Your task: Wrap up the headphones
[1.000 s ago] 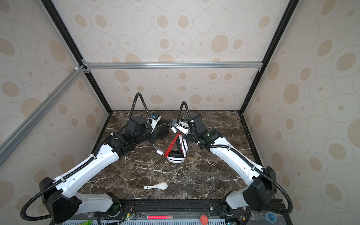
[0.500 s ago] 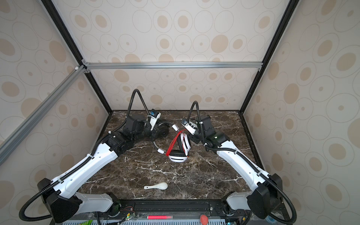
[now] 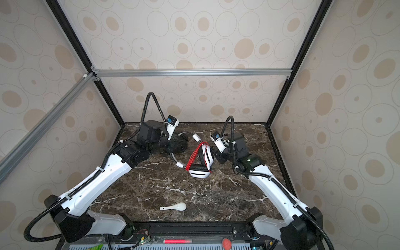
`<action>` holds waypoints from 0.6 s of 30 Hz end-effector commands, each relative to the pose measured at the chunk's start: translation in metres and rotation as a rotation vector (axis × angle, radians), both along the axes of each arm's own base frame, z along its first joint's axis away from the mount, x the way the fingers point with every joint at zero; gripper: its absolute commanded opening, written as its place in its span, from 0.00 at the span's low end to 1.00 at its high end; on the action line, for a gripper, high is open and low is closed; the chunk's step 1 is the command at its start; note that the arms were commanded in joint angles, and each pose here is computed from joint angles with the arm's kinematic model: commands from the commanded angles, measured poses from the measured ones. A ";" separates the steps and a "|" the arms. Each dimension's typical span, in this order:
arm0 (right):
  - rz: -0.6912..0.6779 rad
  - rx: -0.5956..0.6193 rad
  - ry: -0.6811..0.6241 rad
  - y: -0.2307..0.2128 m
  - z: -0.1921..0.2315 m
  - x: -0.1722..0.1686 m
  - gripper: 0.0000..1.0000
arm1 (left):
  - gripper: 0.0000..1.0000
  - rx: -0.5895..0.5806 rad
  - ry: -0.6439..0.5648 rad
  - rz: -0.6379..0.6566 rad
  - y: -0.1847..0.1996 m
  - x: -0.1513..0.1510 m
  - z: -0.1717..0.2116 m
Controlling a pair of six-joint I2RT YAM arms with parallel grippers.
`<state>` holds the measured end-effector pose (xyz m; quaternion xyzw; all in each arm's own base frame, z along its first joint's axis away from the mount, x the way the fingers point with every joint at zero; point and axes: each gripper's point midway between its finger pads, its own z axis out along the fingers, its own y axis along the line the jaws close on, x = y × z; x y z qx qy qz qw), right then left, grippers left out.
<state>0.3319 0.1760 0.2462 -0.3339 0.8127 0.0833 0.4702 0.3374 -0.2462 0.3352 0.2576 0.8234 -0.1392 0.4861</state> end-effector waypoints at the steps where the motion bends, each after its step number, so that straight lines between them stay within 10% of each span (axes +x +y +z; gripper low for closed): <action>1: 0.014 0.109 0.044 0.009 -0.004 -0.009 0.58 | 0.00 -0.169 -0.064 -0.035 -0.014 -0.001 0.057; 18: -0.067 0.325 0.045 -0.010 -0.004 -0.037 0.67 | 0.00 -0.278 -0.007 -0.137 -0.037 -0.005 0.088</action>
